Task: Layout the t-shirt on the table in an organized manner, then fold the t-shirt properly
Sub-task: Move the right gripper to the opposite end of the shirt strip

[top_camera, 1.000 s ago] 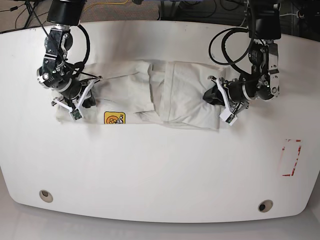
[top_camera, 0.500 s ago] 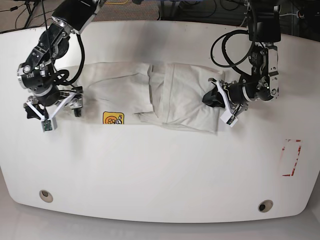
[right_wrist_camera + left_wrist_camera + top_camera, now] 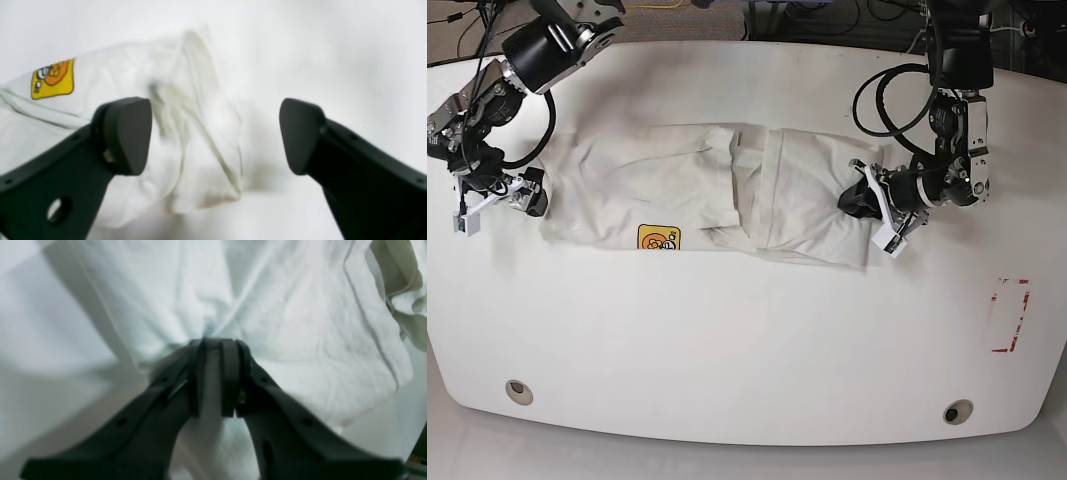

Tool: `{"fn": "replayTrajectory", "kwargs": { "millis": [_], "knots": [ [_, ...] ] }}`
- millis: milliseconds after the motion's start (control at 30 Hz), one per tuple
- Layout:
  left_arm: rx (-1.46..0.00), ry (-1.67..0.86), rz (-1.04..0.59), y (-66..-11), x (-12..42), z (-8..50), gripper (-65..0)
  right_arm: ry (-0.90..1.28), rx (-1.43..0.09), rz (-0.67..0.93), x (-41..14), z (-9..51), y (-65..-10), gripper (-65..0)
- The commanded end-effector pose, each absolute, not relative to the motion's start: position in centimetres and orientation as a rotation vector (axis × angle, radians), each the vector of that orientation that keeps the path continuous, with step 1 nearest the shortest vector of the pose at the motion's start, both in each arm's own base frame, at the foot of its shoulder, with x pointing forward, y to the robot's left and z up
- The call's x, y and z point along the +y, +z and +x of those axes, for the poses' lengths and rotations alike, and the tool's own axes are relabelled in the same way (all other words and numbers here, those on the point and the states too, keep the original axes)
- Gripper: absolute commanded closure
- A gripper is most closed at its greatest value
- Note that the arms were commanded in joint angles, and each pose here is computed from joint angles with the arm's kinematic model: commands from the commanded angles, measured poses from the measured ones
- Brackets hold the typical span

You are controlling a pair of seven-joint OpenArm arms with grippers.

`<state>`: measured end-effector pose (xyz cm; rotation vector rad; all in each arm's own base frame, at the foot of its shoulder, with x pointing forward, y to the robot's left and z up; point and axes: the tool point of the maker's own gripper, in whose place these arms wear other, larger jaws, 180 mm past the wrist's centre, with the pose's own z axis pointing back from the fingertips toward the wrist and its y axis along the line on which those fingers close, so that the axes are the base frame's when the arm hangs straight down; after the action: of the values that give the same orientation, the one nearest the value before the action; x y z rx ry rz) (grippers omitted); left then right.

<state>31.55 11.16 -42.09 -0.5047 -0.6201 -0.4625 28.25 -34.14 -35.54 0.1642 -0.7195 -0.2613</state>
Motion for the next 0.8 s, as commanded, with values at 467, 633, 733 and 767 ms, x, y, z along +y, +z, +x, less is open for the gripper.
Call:
{"fn": "replayTrajectory", "kwargs": {
  "millis": [467,633,733,767],
  "knots": [
    [-0.523,-0.480,-0.390,-43.6,13.9,30.6,-8.1,-0.399,-0.793,0.520,-32.8,28.7,-38.1,-55.5],
    [-0.523,-0.480,-0.390,-43.6,13.9,30.6,-8.1,-0.394,-0.787,0.579,-31.2,28.8,-38.6,-55.5],
    [-0.524,-0.480,-0.391,-43.6,13.9,30.6,-8.1,-0.364,-0.789,0.602,-29.9,29.2,-38.4,-55.5],
    [-0.522,-0.480,-0.391,-43.7,13.9,30.5,-8.1,-0.355,-0.795,0.613,-29.5,29.4,-38.2,-55.5]
  ]
}}
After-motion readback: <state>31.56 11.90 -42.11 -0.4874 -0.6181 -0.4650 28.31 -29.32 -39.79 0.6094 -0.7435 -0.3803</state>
